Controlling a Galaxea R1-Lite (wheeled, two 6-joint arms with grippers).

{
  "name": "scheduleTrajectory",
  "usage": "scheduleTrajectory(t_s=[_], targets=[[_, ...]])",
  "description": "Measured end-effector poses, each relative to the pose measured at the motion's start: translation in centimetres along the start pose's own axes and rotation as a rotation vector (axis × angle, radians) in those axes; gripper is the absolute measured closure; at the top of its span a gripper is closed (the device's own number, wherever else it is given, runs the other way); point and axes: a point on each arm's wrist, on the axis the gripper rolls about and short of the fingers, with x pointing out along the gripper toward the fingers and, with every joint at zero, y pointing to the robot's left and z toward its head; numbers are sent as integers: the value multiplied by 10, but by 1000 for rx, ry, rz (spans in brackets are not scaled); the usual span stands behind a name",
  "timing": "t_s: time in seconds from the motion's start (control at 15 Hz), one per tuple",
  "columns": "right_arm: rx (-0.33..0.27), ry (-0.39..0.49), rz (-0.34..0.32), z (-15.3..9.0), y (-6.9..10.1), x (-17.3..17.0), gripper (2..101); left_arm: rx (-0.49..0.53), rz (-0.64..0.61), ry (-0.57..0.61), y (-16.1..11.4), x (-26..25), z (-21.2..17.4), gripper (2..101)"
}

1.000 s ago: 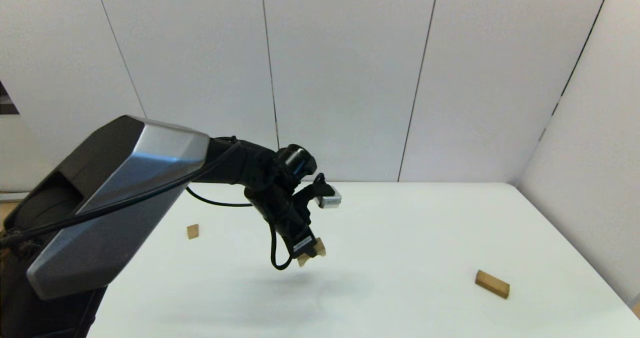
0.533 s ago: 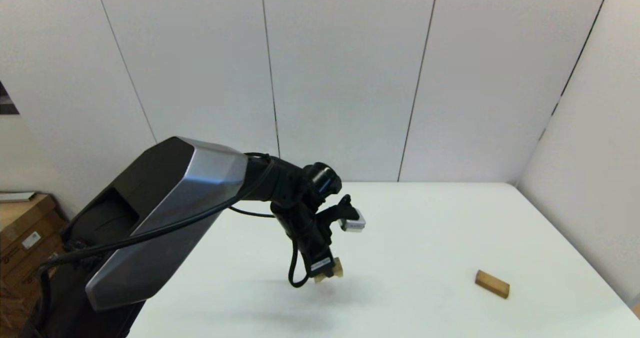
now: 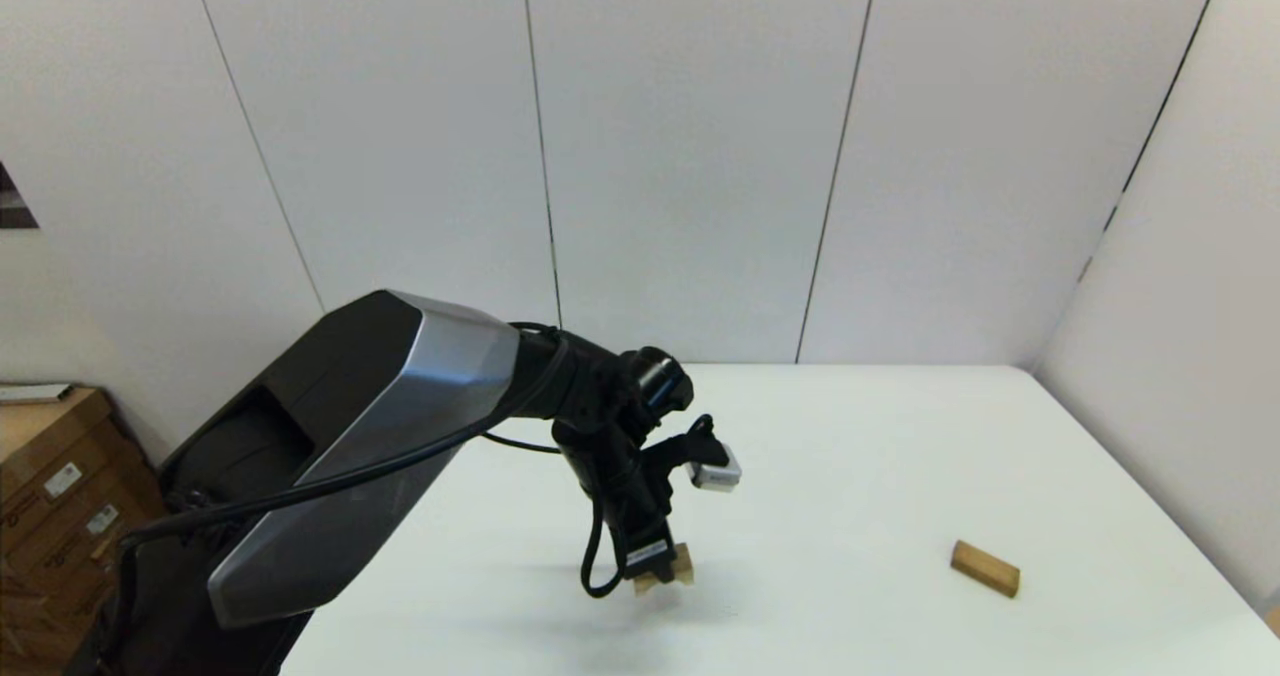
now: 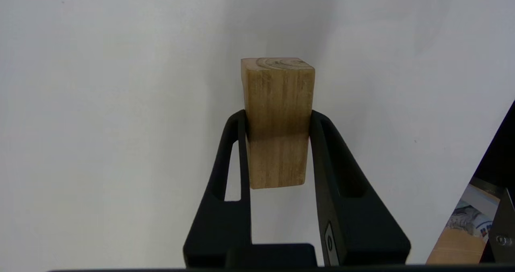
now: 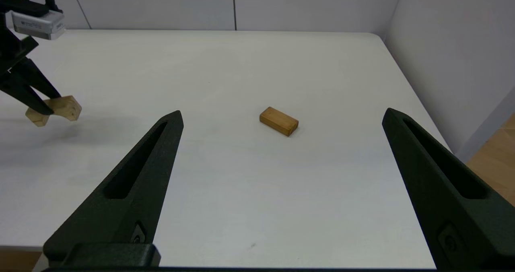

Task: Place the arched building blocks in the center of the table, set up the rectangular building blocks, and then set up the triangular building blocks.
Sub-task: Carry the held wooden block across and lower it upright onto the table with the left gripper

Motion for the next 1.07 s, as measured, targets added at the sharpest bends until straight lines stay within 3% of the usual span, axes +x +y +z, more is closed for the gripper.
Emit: scheduleTrajectory(t_s=[1.07], targets=[[0,0,0,0,0,0,43,81,-20,28,4,17,-6,772]])
